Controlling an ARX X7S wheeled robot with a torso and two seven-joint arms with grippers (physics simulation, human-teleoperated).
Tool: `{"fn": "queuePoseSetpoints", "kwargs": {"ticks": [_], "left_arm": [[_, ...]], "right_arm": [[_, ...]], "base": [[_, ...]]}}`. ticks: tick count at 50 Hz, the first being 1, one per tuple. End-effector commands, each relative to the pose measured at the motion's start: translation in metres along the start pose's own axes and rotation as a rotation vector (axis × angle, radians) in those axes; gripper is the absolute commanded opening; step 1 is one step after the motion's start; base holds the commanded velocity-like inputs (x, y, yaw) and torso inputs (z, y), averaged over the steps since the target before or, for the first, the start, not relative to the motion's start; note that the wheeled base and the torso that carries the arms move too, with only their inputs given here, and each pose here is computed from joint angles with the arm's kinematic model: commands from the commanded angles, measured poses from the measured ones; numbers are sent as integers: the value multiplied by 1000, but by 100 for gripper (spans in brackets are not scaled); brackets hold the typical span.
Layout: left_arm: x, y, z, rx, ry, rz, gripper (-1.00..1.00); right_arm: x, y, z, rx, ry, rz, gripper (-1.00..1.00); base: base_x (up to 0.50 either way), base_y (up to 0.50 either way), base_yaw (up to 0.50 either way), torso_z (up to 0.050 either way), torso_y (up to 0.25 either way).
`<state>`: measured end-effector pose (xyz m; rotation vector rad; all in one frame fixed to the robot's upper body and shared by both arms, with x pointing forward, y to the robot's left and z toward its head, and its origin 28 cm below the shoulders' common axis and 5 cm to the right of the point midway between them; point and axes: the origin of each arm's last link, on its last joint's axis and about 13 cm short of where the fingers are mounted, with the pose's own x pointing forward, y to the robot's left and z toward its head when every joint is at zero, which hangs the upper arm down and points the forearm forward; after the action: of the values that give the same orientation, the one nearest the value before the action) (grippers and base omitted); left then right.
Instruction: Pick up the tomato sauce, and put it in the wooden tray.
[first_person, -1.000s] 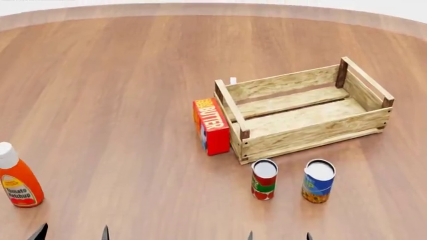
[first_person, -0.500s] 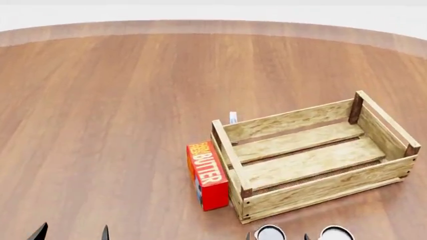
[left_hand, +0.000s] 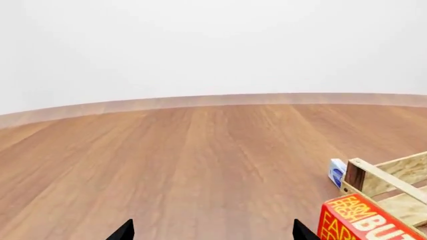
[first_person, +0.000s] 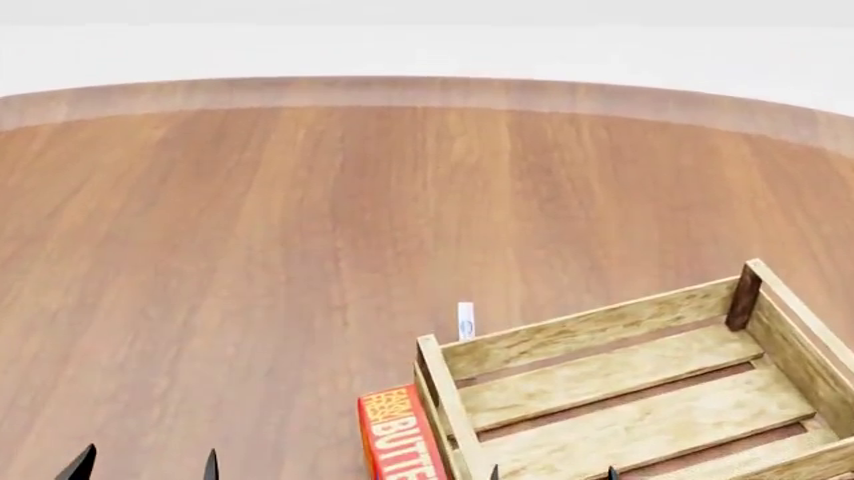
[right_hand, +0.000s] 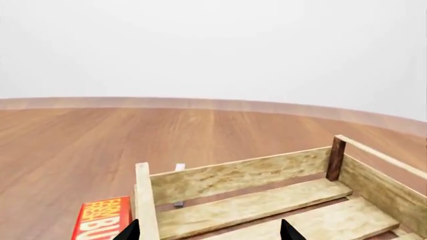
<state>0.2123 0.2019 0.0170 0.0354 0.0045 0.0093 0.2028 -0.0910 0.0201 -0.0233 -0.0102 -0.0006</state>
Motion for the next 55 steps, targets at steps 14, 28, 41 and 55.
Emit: {"fn": "queuePoseSetpoints", "kwargs": {"ticks": [14, 28, 41, 55], "left_arm": [[1, 1, -1, -10, 4, -1, 100], [0, 1, -1, -16, 4, 12, 100], [-1, 2, 0, -21, 5, 20, 100], [0, 2, -1, -24, 4, 26, 100]], "right_arm": [[-1, 1, -4, -15, -18, -2, 100], [-39, 8, 0, -39, -44, -19, 100], [-98, -7, -2, -22, -70, -57, 100], [-154, -7, -23, 13, -23, -49, 100]], "base": [[0, 0, 0, 0, 0], [0, 0, 0, 0, 0], [0, 0, 0, 0, 0], [0, 0, 0, 0, 0]]}}
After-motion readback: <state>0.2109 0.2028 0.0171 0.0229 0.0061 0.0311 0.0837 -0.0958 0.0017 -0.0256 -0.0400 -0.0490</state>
